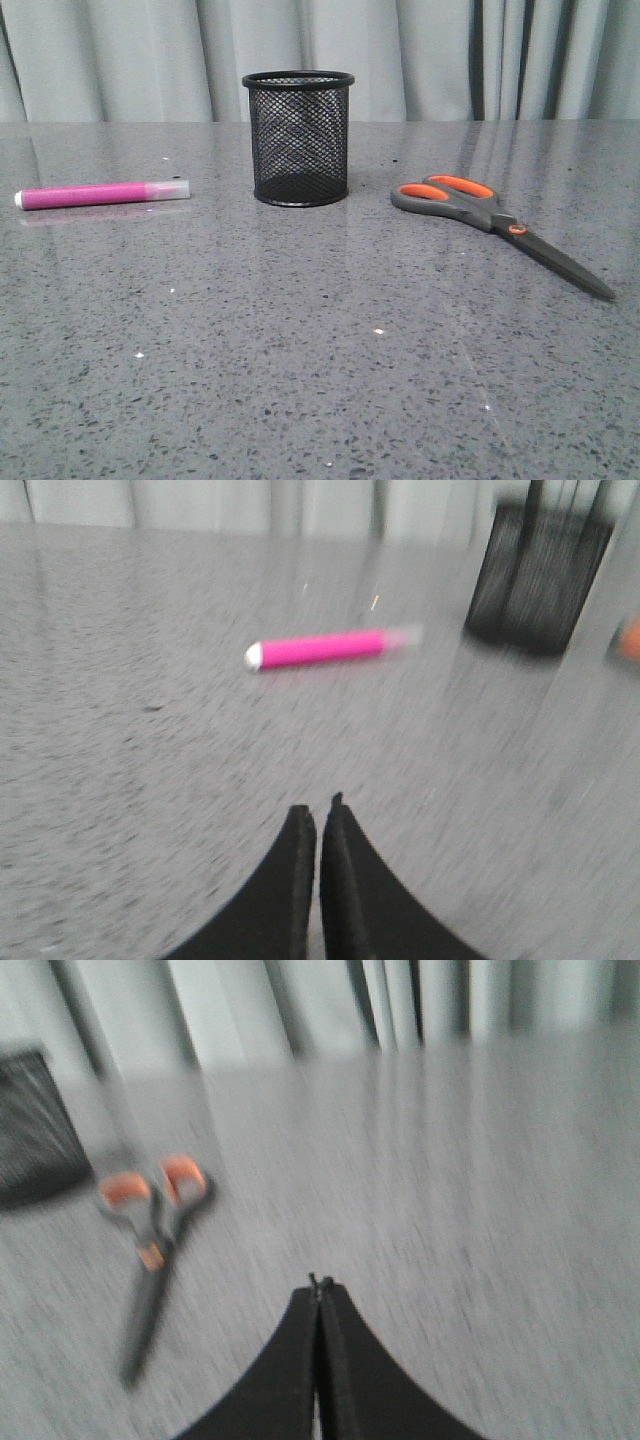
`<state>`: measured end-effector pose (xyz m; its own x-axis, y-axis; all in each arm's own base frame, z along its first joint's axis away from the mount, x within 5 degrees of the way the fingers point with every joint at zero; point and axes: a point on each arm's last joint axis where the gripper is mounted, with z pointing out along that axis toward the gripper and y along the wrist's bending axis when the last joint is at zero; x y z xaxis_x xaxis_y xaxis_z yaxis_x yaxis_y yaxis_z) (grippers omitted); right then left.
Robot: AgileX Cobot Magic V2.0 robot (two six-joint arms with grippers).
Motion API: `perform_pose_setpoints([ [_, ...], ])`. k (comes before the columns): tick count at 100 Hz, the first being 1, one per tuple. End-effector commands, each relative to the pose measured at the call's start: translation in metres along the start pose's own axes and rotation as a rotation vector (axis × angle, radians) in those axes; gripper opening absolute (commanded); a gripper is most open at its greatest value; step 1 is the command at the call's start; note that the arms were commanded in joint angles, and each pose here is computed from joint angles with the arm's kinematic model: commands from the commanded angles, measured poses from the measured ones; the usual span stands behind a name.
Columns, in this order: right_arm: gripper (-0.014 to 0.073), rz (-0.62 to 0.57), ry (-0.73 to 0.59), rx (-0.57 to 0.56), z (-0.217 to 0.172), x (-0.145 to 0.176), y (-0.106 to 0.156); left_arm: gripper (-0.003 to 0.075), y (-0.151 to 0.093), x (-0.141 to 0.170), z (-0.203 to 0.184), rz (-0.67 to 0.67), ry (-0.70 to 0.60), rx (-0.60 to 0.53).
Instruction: Put pen and scissors into bin
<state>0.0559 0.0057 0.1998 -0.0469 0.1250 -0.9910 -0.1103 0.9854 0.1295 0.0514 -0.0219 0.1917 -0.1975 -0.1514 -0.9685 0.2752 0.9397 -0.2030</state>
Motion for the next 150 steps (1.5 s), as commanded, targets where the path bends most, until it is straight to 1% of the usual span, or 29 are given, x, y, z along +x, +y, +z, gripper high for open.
perform_pose_setpoints([
  [1,-0.0069,0.006,-0.253,-0.075,-0.004,-0.018,0.006,-0.0013,0.003,-0.007,-0.001,-0.23,-0.151,-0.003],
  [8,-0.0069,0.115,-0.402,-0.136,-0.009,-0.031,0.009,-0.0013,0.004,-0.01,-0.001,-0.314,-0.183,-0.001],
  [17,-0.0069,0.124,-0.543,-0.185,-0.015,-0.042,0.012,-0.0013,0.005,-0.012,-0.002,-0.407,-0.211,0.002],
  [22,-0.0069,0.124,-0.577,-0.197,-0.017,-0.045,0.013,-0.0013,0.005,-0.013,-0.002,-0.457,-0.217,0.008],
  [32,-0.0069,0.135,-0.546,-0.19,-0.015,-0.043,0.013,-0.0013,0.005,-0.014,-0.002,-0.534,-0.228,0.016],
  [45,-0.0069,0.309,-0.479,-0.188,-0.012,-0.039,0.009,-0.0013,0.006,-0.014,-0.002,-0.603,-0.238,0.022],
  [51,-0.0069,0.347,-0.477,-0.195,-0.012,-0.039,0.009,-0.0013,0.006,-0.014,-0.003,-0.636,-0.239,0.027],
  [56,-0.0069,0.397,-0.484,-0.208,-0.013,-0.041,0.009,-0.0004,0.006,-0.016,-0.003,-0.638,-0.246,0.027],
  [63,-0.0068,0.424,-0.471,-0.208,-0.014,-0.046,0.009,0.0013,0.005,-0.021,-0.005,-0.632,-0.265,0.029],
  [68,-0.0062,0.439,-0.416,-0.186,-0.013,-0.049,0.009,0.0036,0.003,-0.027,-0.007,-0.582,-0.278,0.034],
  [71,-0.0051,0.433,-0.386,-0.173,-0.015,-0.054,0.01,0.0052,0.001,-0.031,-0.008,-0.526,-0.276,0.04],
  [76,-0.0007,0.411,-0.322,-0.14,-0.015,-0.06,0.01,0.0079,-0.003,-0.042,-0.011,-0.395,-0.28,0.046],
  [83,0.0105,0.35,-0.261,-0.097,-0.017,-0.071,0.01,0.0117,-0.01,-0.06,-0.016,-0.226,-0.273,0.052],
  [88,0.0216,0.314,-0.237,-0.075,-0.017,-0.078,0.01,0.0141,-0.015,-0.075,-0.019,-0.139,-0.273,0.051],
  [95,0.0329,0.302,-0.189,-0.046,-0.015,-0.086,0.01,0.0174,-0.019,-0.094,-0.017,-0.059,-0.24,0.045],
  [100,0.0368,0.303,-0.131,-0.02,-0.01,-0.089,0.01,0.0206,-0.022,-0.106,-0.012,-0.023,-0.199,0.044],
  [105,0.0373,0.303,-0.083,0.002,-0.005,-0.091,0.01,0.0219,-0.024,-0.117,-0.005,0.004,-0.148,0.048],
  [119,0.0372,0.291,0.022,0.043,0.009,-0.095,0.01,0.0218,-0.032,-0.144,0.019,0.099,0.039,0.083],
  [127,0.0372,0.266,0.076,0.06,0.016,-0.096,0.01,0.0218,-0.036,-0.154,0.037,0.099,0.165,0.117],
  [129,0.0372,0.264,0.093,0.066,0.017,-0.096,0.009,0.0218,-0.037,-0.158,0.04,0.1,0.18,0.124],
  [141,0.0372,0.243,0.178,0.099,0.026,-0.097,0.009,0.0219,-0.042,-0.167,0.072,0.089,0.403,0.191],
  [148,0.0372,0.219,0.216,0.112,0.029,-0.097,0.008,0.0219,-0.044,-0.175,0.089,0.093,0.496,0.221],
  [150,0.0372,0.219,0.221,0.114,0.03,-0.098,0.008,0.0219,-0.045,-0.179,0.092,0.101,0.502,0.226],
])
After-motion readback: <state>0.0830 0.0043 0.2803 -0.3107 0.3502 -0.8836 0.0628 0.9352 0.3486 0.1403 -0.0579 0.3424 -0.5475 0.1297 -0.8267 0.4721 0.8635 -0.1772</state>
